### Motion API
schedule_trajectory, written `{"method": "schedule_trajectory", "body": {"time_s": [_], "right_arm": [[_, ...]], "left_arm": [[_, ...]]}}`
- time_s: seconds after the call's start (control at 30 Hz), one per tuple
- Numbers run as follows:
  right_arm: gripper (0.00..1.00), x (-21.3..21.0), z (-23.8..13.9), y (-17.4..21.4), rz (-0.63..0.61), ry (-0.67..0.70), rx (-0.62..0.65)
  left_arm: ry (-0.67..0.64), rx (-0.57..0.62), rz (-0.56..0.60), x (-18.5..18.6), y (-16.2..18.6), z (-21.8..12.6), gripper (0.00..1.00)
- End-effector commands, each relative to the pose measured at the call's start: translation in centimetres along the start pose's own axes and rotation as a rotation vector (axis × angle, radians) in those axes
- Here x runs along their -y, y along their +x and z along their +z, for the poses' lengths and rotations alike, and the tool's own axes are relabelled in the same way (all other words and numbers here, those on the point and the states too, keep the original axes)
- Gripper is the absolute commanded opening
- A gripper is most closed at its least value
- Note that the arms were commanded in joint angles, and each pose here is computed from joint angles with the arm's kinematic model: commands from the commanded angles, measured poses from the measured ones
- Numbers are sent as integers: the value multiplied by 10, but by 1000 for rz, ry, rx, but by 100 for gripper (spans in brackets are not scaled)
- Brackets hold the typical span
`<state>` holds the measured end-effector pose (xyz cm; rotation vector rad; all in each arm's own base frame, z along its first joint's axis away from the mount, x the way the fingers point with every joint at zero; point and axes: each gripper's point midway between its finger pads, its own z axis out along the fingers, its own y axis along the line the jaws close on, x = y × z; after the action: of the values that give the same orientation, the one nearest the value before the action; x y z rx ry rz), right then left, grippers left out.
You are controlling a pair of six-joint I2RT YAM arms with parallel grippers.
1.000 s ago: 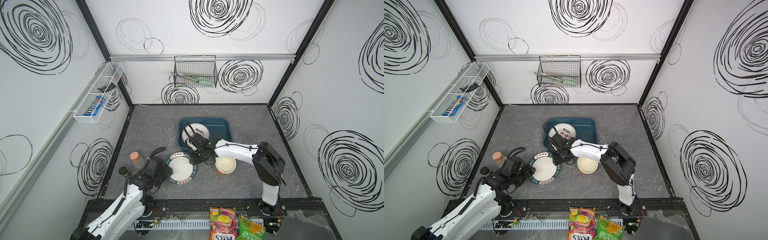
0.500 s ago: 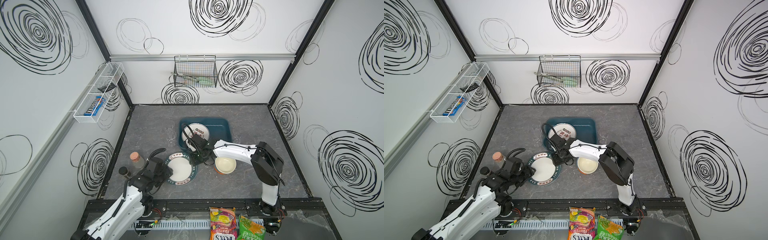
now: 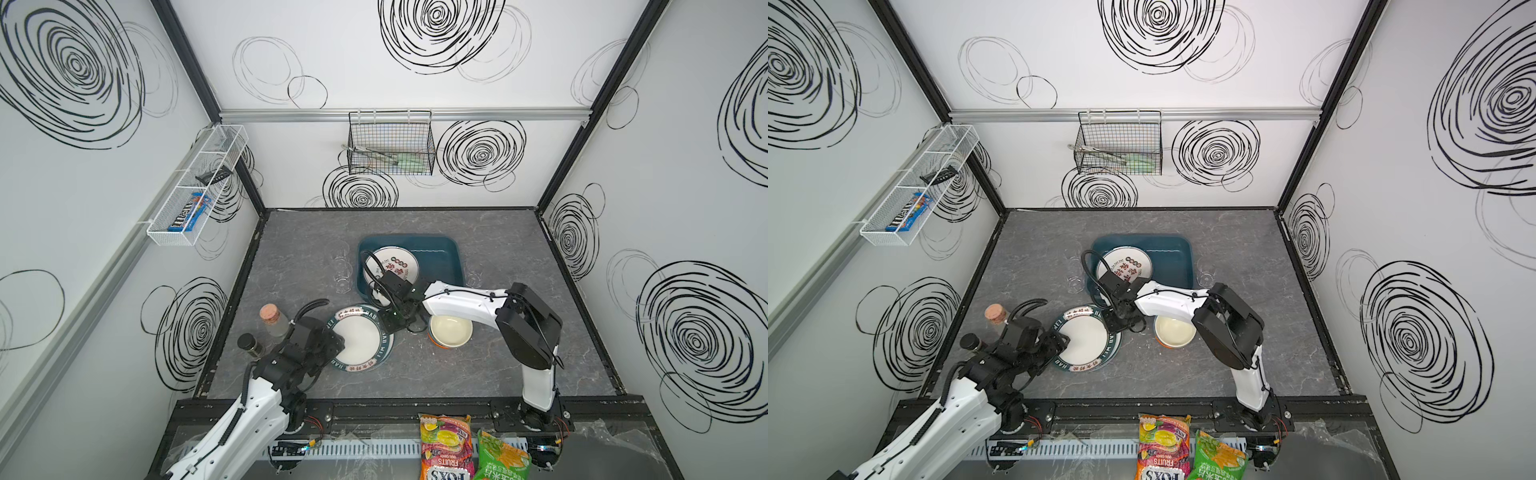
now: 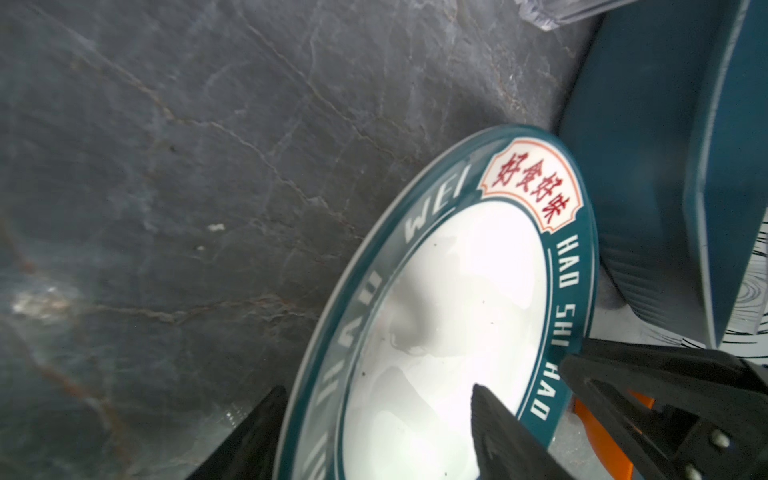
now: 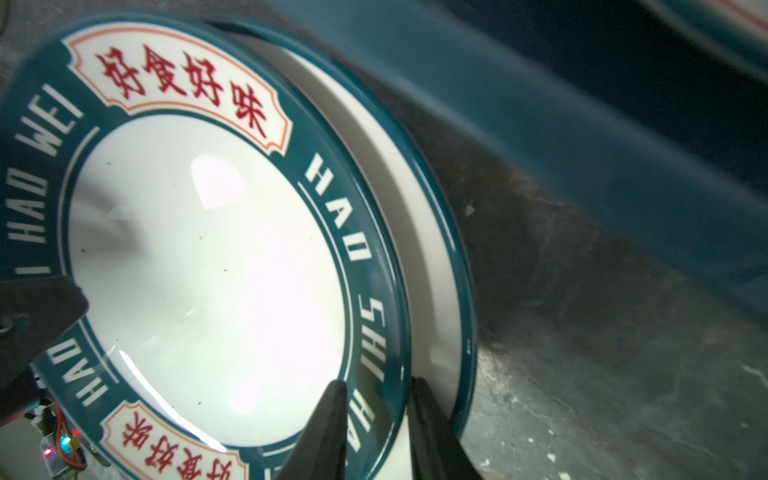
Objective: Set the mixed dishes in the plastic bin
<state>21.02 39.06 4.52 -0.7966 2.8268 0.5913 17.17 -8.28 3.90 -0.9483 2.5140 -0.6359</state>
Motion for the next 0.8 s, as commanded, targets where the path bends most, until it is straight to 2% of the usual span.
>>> {"method": "schedule_trajectory", "body": {"time_s": [0.0, 0.33, 0.77], "right_arm": [[24, -10, 2, -2, -22, -27, -5], [13, -11, 6, -1, -26, -34, -16], [12, -11, 12, 1, -24, -34, -29]], "left_arm": [[-20, 33, -25, -2, -5, -7, 72], [-13, 62, -45, -2, -8, -17, 68], [9, 74, -44, 3, -10, -23, 48]]}}
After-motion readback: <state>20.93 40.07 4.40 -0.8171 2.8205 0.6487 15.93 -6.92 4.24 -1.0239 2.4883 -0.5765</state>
